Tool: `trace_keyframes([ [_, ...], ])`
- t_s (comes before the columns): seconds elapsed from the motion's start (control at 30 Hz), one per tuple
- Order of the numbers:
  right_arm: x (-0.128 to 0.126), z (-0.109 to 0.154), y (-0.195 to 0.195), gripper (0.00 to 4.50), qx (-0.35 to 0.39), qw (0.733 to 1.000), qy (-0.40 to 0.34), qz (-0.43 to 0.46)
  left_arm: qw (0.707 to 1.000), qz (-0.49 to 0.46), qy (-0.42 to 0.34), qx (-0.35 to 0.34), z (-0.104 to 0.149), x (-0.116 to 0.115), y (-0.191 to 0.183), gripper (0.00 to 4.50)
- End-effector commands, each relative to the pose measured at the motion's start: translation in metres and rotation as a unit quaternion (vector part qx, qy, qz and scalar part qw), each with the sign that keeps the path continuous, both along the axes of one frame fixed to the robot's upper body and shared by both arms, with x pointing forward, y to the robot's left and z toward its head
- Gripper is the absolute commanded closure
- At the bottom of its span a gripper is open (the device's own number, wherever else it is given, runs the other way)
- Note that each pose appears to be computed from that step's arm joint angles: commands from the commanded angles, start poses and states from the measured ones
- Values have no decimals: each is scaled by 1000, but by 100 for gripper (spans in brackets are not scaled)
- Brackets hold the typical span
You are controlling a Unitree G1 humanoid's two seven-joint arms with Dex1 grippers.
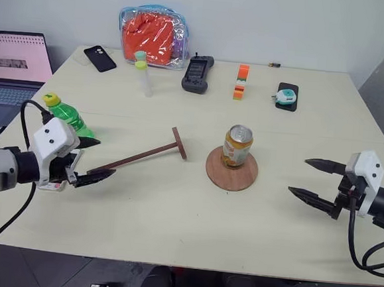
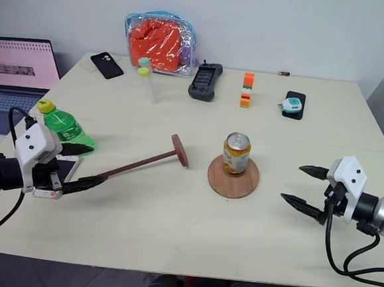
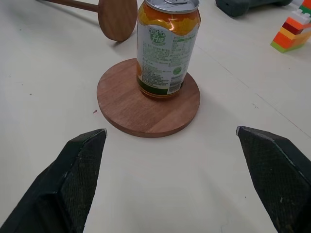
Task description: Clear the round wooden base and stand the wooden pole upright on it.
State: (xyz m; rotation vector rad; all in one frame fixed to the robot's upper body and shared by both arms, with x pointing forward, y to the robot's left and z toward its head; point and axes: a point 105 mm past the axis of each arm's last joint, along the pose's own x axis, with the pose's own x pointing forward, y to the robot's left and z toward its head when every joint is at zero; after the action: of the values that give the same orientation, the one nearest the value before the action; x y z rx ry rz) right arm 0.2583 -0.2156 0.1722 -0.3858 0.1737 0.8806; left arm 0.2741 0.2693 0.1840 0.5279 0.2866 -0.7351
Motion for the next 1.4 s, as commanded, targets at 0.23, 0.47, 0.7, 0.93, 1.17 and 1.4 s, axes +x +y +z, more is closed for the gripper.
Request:
trace_keyframes([
  [0.23, -2, 12, 2, 0, -2, 1000, -30, 6, 1000, -12, -25, 11, 14, 2, -6, 2],
  [0.47, -1, 13, 4, 0, 0, 999, -33, 9, 999, -26, -28, 4, 17, 2, -8, 2],
  [0.7, -1, 14, 13, 0, 26, 999, -32, 13, 998, -54, -24, -6, 20, 2, -23, 2],
  [0.93, 0, 19, 50, 0, 58, 995, -59, 53, 994, -99, -33, -24, 23, 6, -50, 2],
  [1.17, 28, 16, 82, 0, 110, 988, -100, 27, 985, -172, -26, -20, 13, 3, -86, 2],
  [1.4, 53, 6, 93, 0, 142, 982, -121, -8, 978, -208, -27, -15, 6, 5, -104, 2],
])
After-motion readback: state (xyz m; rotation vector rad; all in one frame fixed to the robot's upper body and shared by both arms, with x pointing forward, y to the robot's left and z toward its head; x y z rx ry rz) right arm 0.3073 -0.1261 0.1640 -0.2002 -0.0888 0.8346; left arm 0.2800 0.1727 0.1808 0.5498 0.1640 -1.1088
